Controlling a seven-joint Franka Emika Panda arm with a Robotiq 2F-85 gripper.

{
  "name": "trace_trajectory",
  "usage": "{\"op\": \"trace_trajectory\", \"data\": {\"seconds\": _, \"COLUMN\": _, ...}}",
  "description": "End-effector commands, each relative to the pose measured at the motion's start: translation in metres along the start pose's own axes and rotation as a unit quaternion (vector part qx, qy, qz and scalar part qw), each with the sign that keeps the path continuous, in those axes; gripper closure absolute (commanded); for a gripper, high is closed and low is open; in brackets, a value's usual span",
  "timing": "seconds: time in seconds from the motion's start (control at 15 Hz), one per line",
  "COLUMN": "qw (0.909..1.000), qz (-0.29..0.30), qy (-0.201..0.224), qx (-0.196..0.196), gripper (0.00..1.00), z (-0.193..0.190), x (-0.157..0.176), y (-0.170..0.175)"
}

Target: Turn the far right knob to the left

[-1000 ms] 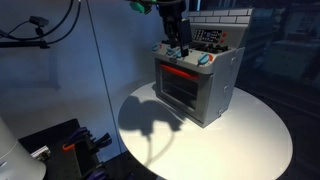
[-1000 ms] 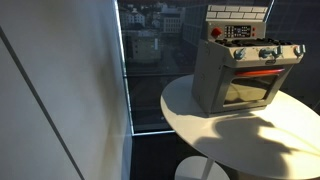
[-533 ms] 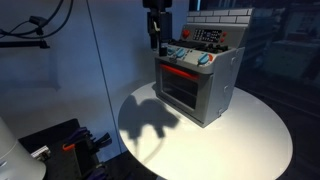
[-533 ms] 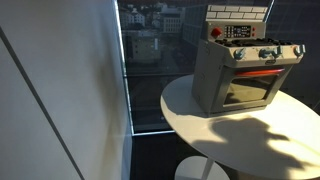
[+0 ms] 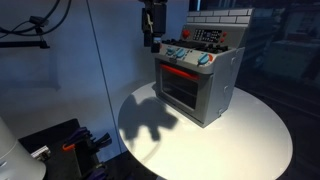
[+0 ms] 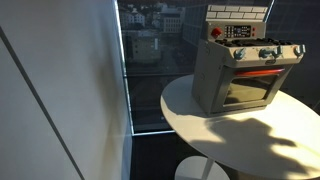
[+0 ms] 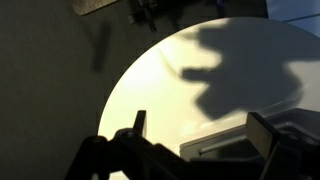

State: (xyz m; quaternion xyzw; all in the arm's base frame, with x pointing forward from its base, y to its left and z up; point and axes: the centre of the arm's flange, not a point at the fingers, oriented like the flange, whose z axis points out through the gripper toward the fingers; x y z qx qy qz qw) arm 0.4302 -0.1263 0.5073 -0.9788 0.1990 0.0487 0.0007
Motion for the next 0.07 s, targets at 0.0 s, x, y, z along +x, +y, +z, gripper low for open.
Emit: {"op": "trace_trajectory", "data": {"seconds": 0.0, "qw": 1.0, "qz": 0.0, "qy": 0.0, "qx": 0.0, "gripper": 0.0, "z": -0.0001, "x": 0.0, "y": 0.0}}
